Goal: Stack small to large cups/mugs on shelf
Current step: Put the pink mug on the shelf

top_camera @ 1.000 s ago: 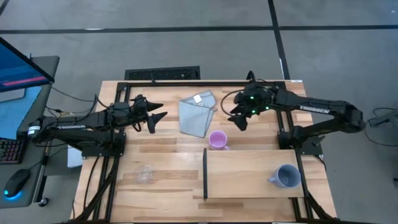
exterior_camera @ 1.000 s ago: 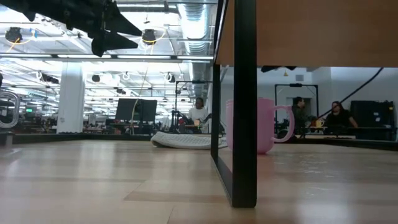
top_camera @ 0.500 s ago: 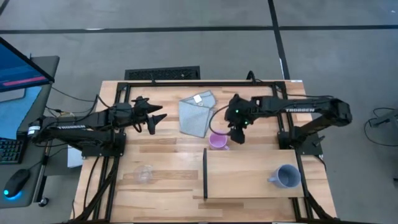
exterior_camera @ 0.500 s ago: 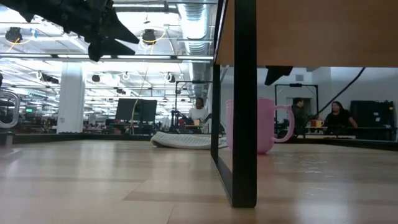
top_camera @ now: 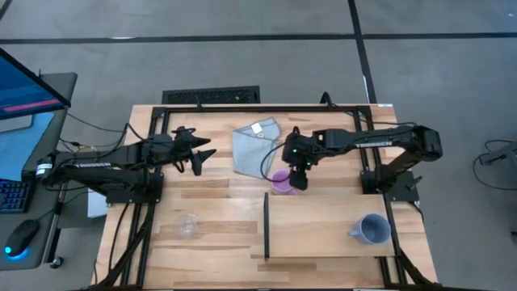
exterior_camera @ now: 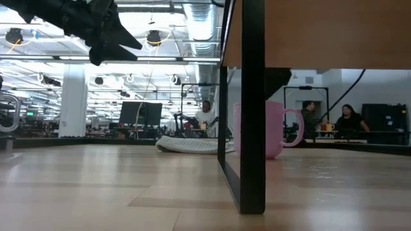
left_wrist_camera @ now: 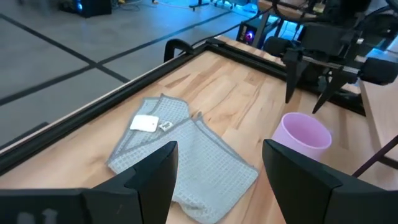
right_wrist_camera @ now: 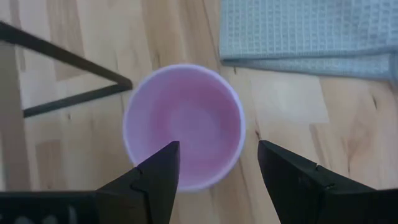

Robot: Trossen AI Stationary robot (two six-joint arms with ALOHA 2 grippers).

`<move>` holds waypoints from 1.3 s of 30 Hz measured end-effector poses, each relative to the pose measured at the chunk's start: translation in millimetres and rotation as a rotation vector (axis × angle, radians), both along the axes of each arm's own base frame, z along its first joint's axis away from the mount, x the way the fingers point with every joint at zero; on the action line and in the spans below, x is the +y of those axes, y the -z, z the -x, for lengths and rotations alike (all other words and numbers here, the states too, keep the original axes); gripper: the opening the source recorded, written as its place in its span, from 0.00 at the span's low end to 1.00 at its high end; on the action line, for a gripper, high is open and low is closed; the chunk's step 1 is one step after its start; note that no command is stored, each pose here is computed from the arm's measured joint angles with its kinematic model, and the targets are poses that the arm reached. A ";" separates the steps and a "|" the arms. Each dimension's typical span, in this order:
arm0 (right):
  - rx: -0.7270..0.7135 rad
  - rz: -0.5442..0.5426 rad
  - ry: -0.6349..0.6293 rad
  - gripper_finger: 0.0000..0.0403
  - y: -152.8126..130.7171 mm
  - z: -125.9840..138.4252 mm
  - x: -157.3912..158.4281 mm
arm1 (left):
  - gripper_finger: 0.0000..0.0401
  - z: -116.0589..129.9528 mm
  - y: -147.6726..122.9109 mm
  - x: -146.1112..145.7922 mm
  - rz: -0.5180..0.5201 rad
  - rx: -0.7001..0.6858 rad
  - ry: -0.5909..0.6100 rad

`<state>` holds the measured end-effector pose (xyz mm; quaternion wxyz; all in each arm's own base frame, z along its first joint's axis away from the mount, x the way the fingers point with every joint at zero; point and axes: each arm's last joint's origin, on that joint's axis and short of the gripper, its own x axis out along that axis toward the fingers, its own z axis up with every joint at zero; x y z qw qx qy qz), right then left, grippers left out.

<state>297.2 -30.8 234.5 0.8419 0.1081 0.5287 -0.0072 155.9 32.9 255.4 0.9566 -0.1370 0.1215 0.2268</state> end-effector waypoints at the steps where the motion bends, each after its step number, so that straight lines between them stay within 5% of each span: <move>1: 0.005 0.001 -0.004 0.59 0.7 -2.6 -0.3 | 0.56 0.1 0.5 0.0 0.002 0.004 0.000; 19: 0.141 -0.004 -0.037 0.58 28.3 -34.8 -4.1 | 0.56 2.0 6.2 -0.7 0.024 0.062 0.006; 34: 0.170 -0.014 -0.025 0.05 32.4 -33.3 -8.9 | 0.56 2.1 6.4 -0.7 0.024 0.065 0.005; 39: 0.174 -0.022 0.005 0.05 32.2 -32.8 -11.1 | 0.56 2.1 6.4 -0.7 0.024 0.065 0.005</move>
